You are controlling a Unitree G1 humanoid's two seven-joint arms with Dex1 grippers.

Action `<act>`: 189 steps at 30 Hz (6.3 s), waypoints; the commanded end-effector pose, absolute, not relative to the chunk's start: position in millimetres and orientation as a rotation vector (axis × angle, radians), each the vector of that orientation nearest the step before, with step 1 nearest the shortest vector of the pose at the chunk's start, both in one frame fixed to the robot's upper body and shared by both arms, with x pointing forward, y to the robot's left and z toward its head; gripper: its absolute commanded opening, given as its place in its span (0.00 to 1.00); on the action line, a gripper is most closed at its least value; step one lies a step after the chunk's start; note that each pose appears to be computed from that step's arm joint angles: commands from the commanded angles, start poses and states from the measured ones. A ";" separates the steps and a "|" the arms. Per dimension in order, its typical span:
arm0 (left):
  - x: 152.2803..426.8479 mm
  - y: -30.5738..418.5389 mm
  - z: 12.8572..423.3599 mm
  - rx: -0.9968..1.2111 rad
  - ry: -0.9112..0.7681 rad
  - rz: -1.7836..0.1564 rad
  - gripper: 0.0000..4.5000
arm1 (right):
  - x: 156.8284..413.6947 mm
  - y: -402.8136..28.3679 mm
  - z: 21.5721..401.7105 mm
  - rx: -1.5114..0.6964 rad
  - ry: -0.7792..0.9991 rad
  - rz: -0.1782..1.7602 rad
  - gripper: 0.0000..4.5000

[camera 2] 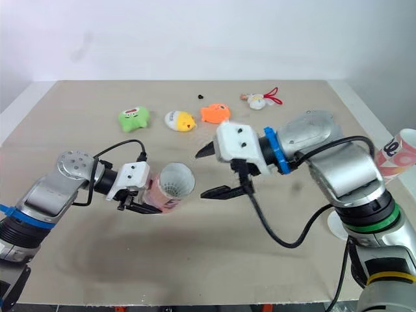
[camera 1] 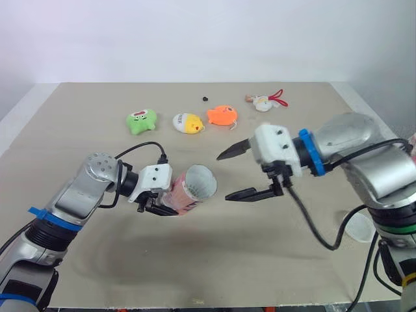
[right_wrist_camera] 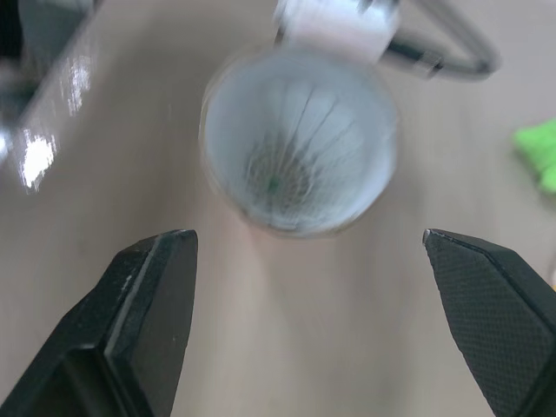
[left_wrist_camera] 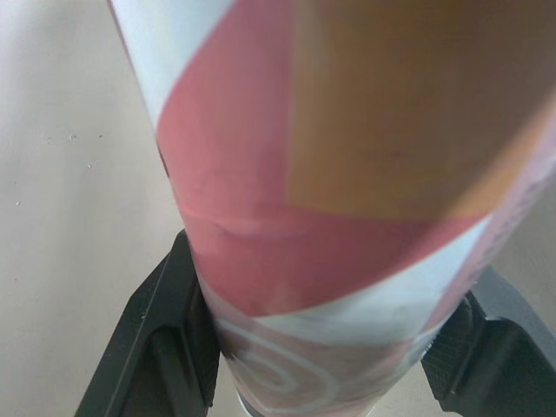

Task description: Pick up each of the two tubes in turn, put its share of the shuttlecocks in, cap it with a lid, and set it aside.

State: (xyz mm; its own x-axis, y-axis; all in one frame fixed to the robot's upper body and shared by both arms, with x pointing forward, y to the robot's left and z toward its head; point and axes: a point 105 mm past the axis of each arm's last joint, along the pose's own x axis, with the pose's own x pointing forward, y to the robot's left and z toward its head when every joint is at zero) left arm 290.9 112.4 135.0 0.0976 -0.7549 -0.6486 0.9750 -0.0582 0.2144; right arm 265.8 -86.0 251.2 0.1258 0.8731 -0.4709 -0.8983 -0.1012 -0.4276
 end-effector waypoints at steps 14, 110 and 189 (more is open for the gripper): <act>283.8 110.0 120.9 0.727 0.424 -1.486 0.54 | 312.1 -281.5 184.3 -0.350 0.245 0.373 0.99; 281.2 107.7 119.4 0.697 0.420 -1.472 0.54 | 254.3 -93.6 282.9 -0.439 -0.023 1.454 0.87; 290.7 96.3 124.1 0.689 0.355 -1.504 0.54 | 260.9 -41.7 261.4 -0.456 0.413 1.624 0.01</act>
